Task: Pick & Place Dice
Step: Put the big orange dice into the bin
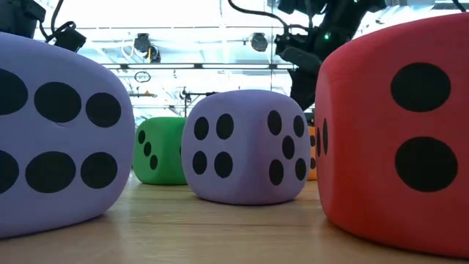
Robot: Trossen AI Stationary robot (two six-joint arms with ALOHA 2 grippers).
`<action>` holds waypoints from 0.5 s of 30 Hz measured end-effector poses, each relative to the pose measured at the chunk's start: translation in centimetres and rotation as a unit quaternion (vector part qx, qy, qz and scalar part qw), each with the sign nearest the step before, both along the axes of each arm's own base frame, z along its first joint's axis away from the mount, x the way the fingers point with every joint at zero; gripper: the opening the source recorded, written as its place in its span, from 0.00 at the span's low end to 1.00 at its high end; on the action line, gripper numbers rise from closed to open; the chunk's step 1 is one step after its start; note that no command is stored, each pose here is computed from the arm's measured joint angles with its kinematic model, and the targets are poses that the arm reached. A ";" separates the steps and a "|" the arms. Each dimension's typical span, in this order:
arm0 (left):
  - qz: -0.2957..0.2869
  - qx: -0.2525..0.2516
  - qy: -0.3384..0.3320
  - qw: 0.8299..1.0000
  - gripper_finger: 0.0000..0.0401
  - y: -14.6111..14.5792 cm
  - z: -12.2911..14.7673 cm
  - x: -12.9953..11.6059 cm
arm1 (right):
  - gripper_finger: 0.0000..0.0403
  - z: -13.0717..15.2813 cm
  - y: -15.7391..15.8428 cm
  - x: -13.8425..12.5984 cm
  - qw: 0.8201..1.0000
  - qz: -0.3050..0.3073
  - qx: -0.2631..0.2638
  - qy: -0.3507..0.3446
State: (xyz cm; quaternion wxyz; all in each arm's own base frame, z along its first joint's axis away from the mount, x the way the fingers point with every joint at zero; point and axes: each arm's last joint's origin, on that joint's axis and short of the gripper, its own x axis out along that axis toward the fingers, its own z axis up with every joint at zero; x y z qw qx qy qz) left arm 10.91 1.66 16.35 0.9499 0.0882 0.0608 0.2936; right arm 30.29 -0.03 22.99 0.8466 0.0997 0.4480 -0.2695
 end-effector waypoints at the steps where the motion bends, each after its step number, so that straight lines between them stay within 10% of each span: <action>1: 0.000 -0.003 -0.002 1.000 0.06 0.0 0.0 0.0 | 0.29 -0.3 0.1 0.0 1.000 0.005 -0.001 -0.006; 15: 0.000 -0.004 -0.003 1.000 0.06 0.0 0.0 0.0 | 0.17 0.9 0.3 1.2 0.995 0.087 -0.008 -0.044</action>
